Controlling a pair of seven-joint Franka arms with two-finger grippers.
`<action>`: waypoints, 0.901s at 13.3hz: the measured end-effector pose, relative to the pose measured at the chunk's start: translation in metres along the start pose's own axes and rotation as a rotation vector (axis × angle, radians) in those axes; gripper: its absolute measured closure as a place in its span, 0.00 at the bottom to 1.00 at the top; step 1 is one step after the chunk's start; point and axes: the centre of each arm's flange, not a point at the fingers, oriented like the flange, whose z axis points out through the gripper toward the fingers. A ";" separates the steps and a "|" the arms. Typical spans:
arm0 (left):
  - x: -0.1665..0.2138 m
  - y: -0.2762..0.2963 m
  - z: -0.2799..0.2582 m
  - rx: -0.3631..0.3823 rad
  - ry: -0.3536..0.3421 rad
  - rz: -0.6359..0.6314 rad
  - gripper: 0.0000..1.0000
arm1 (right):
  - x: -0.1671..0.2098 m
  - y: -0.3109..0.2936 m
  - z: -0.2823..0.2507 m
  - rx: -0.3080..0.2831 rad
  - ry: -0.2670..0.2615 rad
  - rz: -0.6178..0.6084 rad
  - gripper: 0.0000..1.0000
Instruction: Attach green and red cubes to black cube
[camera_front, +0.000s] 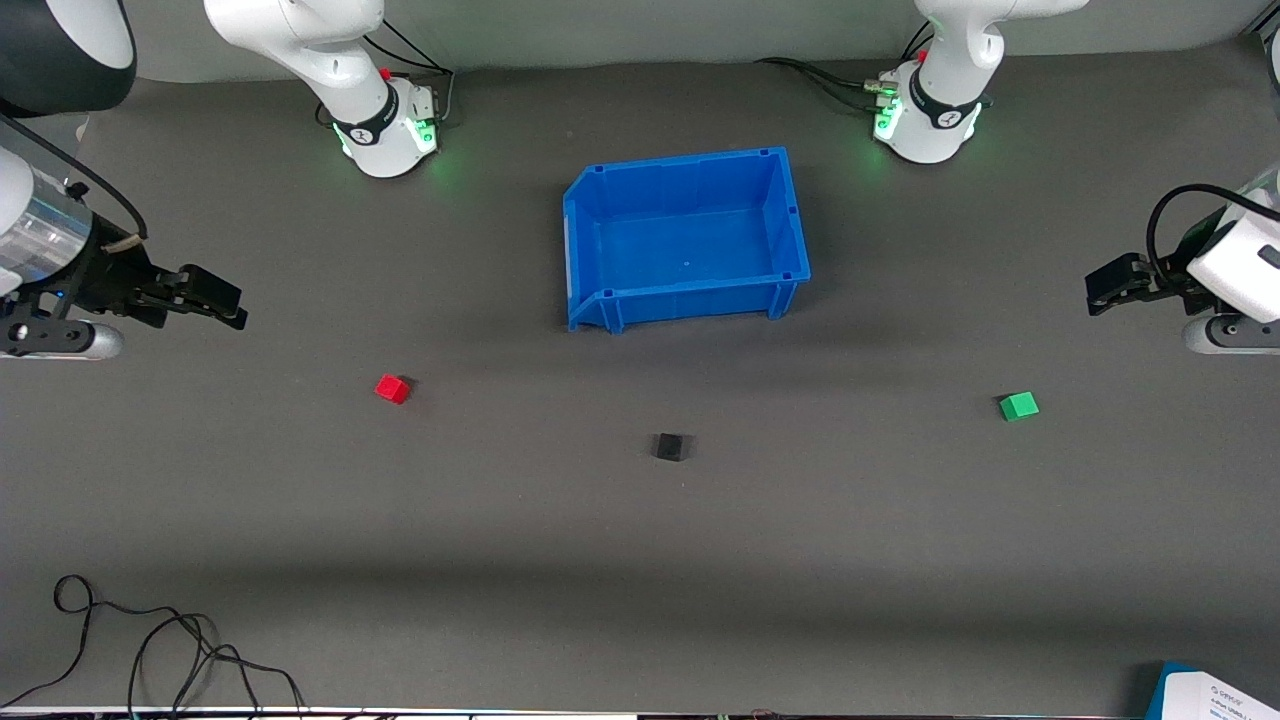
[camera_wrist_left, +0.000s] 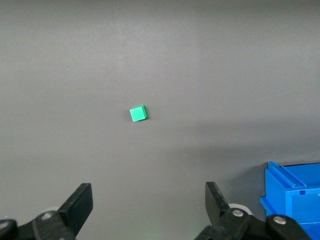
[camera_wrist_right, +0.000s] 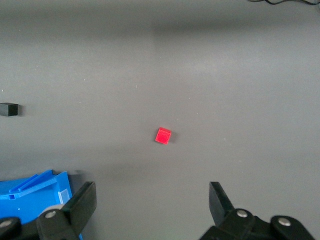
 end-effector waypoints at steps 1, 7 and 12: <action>0.000 0.000 0.000 0.000 0.000 0.000 0.00 | 0.000 0.000 0.000 -0.001 -0.003 0.000 0.00; 0.000 0.000 0.000 0.000 0.000 0.000 0.00 | -0.001 0.007 0.004 -0.005 -0.031 0.011 0.00; 0.000 0.000 0.000 0.000 0.000 0.000 0.00 | 0.003 0.029 0.008 -0.009 -0.043 0.053 0.00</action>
